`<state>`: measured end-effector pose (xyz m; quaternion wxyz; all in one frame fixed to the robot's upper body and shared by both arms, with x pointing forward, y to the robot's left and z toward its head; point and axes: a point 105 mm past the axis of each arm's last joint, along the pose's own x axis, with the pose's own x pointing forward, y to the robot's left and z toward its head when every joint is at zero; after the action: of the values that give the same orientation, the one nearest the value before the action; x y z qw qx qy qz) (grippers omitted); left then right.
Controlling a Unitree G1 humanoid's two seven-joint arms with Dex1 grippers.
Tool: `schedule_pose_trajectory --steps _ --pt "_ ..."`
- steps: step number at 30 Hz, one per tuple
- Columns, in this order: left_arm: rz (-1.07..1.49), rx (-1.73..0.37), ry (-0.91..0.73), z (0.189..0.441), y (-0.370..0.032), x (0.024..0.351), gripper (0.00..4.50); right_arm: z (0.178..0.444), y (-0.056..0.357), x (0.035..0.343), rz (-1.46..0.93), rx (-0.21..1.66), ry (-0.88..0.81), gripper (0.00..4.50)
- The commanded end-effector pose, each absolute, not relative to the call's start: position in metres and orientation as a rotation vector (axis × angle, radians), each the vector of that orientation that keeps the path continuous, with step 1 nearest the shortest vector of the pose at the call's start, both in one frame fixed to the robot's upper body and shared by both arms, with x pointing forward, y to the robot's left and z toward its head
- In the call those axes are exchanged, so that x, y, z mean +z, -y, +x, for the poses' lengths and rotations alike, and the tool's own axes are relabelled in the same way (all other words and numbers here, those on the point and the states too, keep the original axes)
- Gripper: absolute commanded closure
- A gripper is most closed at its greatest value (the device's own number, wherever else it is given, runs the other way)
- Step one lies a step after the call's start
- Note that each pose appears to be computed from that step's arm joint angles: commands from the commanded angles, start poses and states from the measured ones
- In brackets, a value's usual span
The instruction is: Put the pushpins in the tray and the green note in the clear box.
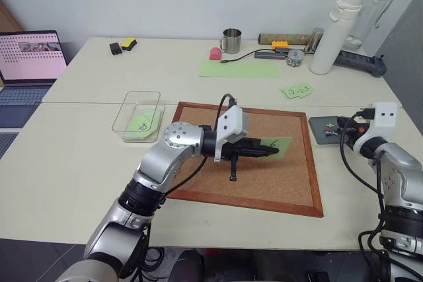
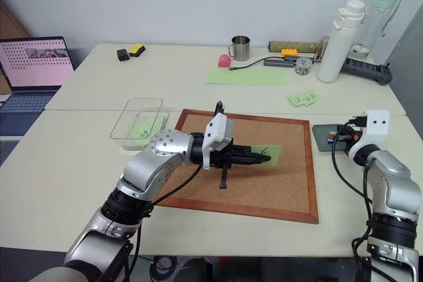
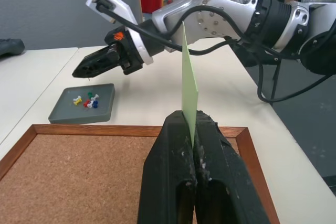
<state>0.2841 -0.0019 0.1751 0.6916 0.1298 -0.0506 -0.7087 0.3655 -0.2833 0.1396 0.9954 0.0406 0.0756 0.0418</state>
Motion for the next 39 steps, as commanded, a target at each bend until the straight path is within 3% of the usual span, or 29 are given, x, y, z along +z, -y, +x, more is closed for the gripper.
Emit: schedule_pose_trajectory --steps 1,9,26,30,35,39 --pt "0.346 -1.586 0.161 0.284 0.003 0.18 4.5 0.372 0.285 0.144 0.11 0.091 -0.134 3.41" --pt "0.341 -1.542 0.148 0.29 -0.008 0.181 4.5 0.374 0.293 0.148 0.116 0.071 -0.118 1.82" --pt "0.385 -1.345 0.287 0.322 -0.008 0.2 4.5 0.372 0.288 0.122 0.089 0.122 -0.186 1.82" --pt "0.332 -1.324 0.28 0.323 -0.014 0.206 4.5 0.373 0.286 0.151 0.05 0.145 -0.068 1.82" --pt "0.258 -1.198 0.261 0.339 -0.038 0.221 4.5 0.362 0.249 0.19 -0.125 0.352 0.04 1.82" --pt "0.188 -1.006 0.228 0.353 -0.08 0.236 4.5 0.337 0.203 0.216 -0.079 0.639 0.051 1.82"
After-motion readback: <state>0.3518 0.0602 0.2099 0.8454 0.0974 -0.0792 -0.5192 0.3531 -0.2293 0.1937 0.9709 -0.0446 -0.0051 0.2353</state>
